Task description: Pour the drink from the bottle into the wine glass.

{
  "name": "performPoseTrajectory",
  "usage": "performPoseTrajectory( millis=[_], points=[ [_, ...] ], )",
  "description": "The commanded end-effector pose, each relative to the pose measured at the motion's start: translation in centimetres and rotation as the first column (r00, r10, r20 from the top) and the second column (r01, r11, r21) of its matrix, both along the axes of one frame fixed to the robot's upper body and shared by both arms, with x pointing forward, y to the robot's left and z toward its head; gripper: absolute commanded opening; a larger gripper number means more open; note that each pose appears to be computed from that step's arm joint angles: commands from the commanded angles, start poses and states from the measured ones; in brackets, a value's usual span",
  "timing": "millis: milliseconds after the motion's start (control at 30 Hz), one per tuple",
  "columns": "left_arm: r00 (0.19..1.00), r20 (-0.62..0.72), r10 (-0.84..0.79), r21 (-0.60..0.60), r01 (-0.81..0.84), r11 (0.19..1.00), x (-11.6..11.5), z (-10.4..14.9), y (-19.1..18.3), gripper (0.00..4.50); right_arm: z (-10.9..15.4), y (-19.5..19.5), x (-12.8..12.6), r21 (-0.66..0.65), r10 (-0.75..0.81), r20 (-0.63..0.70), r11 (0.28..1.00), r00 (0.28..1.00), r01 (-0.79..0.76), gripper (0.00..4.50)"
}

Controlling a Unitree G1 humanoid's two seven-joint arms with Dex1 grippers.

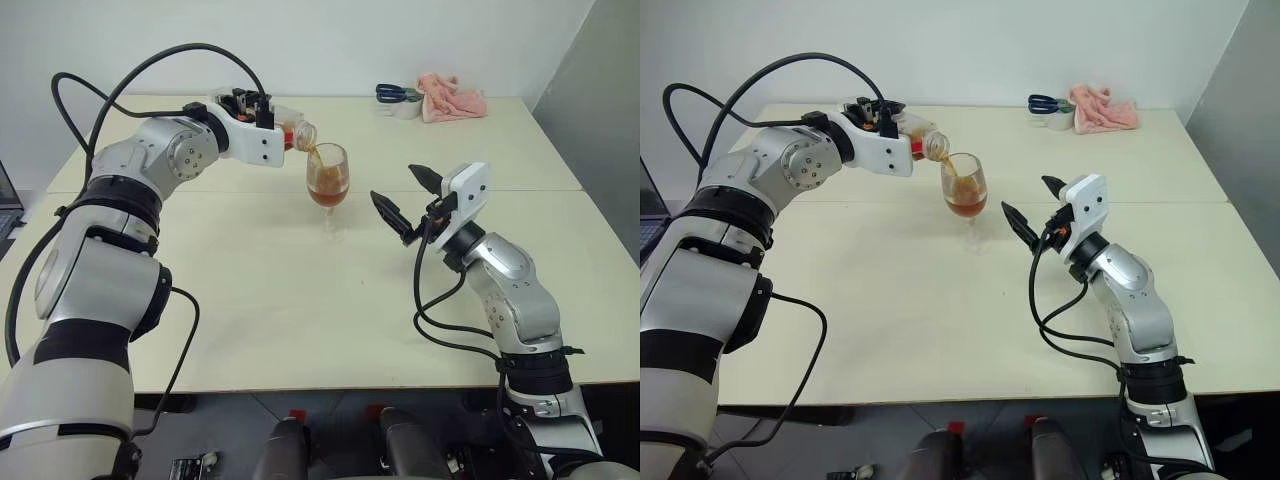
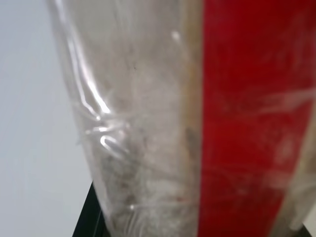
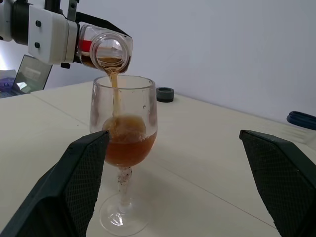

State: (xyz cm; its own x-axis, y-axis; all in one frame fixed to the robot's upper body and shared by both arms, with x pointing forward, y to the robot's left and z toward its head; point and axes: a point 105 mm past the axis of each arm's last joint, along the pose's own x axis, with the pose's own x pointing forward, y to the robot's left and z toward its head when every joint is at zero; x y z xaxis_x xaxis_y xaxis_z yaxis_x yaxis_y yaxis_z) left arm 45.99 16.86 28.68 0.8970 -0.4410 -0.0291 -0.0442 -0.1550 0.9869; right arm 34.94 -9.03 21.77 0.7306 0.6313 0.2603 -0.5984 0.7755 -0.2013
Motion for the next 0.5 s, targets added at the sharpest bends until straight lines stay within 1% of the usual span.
performPoseTrajectory(
  millis=[33,167,267,367,500],
  points=[
    [0.997,0.071,-0.005,-0.046,0.009,0.999,-0.2,2.8,-0.2,1.61,1.5,-0.3,-0.5,0.007,-0.005,0.063,1.000,0.998,0.005,4.50],
    [0.999,0.048,-0.008,-0.106,0.013,0.994,-0.1,2.7,-0.4,1.61,1.6,-0.4,-0.5,0.006,-0.009,0.063,1.000,0.998,0.008,4.50],
    [1.000,0.024,-0.016,-0.185,0.021,0.983,-0.1,2.7,-0.6,1.61,1.6,-0.4,-0.4,0.005,-0.010,0.063,1.000,0.998,0.010,4.50],
    [0.999,-0.012,-0.039,-0.282,0.034,0.959,-0.1,2.6,-1.0,1.61,1.6,-0.5,-0.4,0.005,-0.010,0.063,1.000,0.998,0.009,4.50],
    [0.995,-0.045,-0.087,-0.421,0.061,0.905,-0.2,3.3,-1.7,1.61,1.7,-0.5,-0.4,0.002,-0.008,0.064,1.000,0.998,0.008,4.50]
  ],
)
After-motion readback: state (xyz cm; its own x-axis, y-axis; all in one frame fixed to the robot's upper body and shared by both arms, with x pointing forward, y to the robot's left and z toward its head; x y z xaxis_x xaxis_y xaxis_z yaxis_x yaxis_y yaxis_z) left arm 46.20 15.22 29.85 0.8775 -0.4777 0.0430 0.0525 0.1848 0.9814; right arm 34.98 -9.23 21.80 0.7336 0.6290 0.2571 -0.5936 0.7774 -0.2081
